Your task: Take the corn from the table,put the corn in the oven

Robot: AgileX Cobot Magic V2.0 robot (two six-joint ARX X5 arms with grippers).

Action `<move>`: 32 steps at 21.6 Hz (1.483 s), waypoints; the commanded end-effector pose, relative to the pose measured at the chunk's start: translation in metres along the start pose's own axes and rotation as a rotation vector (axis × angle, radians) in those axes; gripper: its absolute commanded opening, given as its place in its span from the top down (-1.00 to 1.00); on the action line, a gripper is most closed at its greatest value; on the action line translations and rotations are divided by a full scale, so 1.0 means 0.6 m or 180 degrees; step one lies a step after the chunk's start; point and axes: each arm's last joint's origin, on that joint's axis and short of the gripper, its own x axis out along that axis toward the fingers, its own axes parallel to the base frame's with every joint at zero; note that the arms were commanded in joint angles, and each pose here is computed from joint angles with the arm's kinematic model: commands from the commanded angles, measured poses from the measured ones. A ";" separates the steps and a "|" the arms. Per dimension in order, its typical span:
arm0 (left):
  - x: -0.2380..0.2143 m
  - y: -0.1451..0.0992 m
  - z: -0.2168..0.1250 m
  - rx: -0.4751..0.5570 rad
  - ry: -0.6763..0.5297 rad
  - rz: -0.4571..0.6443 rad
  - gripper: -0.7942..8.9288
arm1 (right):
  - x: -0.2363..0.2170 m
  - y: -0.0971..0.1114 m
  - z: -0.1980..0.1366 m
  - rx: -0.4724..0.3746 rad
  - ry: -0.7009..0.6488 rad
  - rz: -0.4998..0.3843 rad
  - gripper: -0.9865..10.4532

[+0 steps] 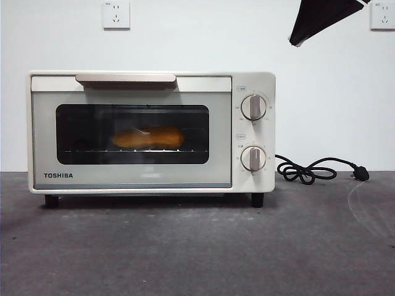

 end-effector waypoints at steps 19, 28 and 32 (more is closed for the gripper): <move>-0.026 0.018 -0.088 -0.0042 0.1691 0.0897 0.84 | 0.002 0.000 0.001 -0.0006 -0.0005 0.0000 0.83; -0.026 0.018 -0.087 -0.0051 0.1685 0.0865 0.84 | 0.002 0.000 0.001 -0.0006 -0.0004 0.0001 0.83; -0.026 0.018 -0.087 -0.0051 0.1686 0.0865 0.84 | 0.002 0.000 0.001 -0.0006 -0.0003 0.0001 0.83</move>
